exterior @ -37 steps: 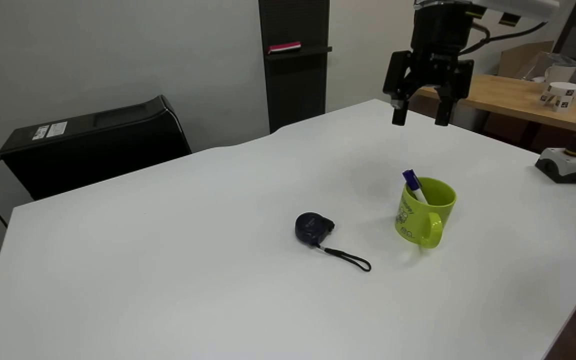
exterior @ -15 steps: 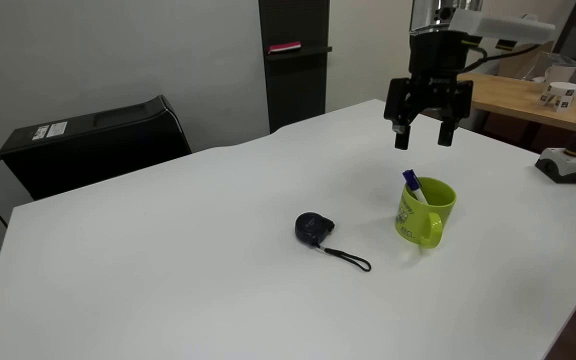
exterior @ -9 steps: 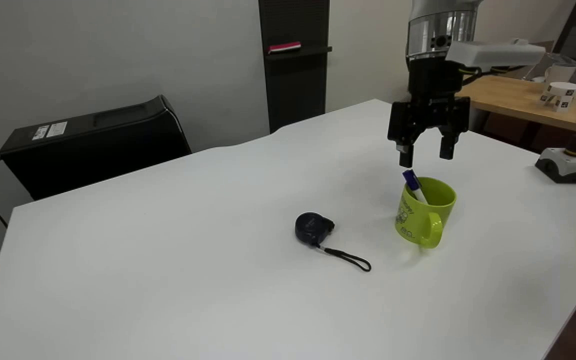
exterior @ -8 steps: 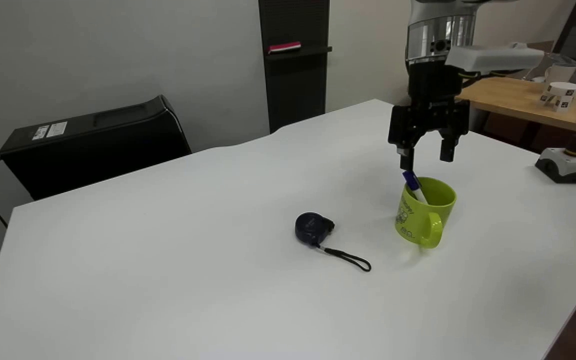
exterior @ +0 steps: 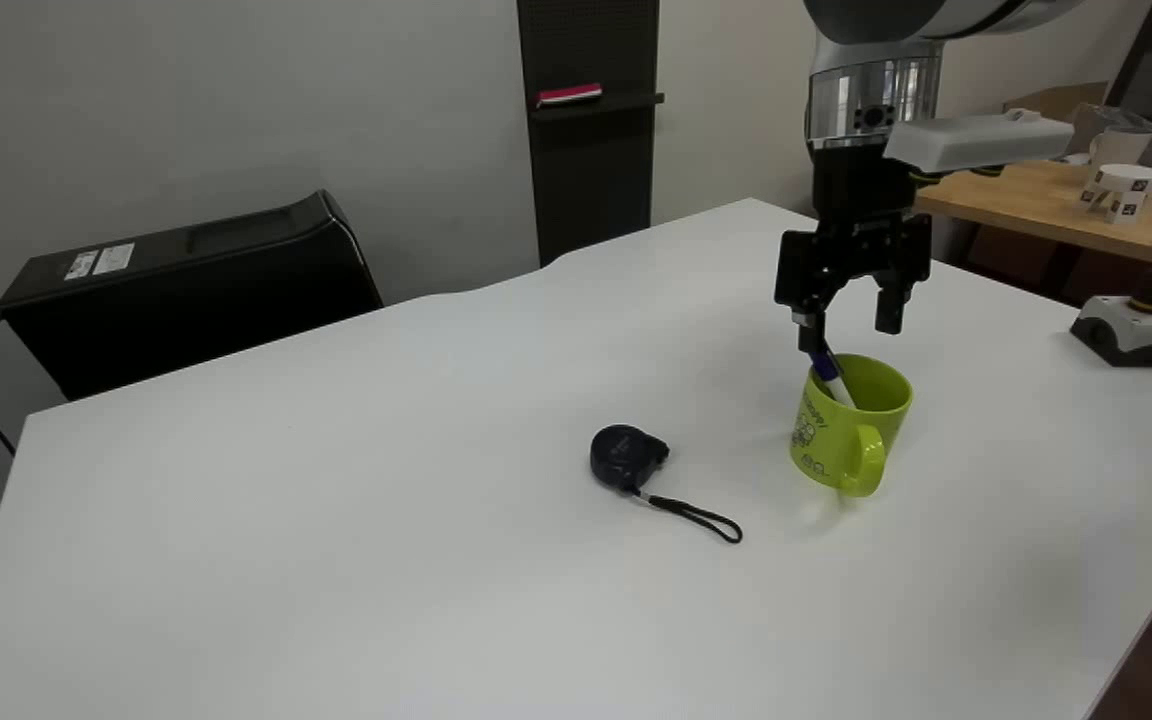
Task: Take the blue marker out of the yellow mug
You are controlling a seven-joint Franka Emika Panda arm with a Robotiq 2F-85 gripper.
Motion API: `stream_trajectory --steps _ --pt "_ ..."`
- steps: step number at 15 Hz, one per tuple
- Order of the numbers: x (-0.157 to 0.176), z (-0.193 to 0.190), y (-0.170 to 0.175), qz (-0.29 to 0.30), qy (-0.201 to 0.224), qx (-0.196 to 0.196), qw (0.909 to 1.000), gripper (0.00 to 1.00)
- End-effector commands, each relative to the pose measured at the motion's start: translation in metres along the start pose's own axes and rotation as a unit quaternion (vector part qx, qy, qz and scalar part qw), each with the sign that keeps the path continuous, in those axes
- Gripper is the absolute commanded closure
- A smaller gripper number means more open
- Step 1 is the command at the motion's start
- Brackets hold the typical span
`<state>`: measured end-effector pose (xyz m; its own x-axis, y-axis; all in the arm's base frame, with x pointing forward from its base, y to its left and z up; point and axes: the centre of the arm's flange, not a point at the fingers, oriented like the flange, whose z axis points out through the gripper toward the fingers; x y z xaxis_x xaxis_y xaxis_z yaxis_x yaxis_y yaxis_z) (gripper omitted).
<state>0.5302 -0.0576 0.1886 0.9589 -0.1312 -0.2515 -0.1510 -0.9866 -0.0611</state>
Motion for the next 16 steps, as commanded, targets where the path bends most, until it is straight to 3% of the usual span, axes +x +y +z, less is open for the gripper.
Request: stream_trajectory --steps 1,14,15,16 --pt "0.0081 0.0021 -0.0025 0.011 0.006 -0.013 0.9998 0.00" --pt "0.0141 0.0100 0.0011 0.012 0.022 -0.036 0.9990 0.00" --pt "0.0143 0.0107 0.0010 0.013 0.022 -0.037 0.9990 0.26" --pt "0.0144 0.0115 0.0010 0.013 0.022 -0.037 0.9990 0.26"
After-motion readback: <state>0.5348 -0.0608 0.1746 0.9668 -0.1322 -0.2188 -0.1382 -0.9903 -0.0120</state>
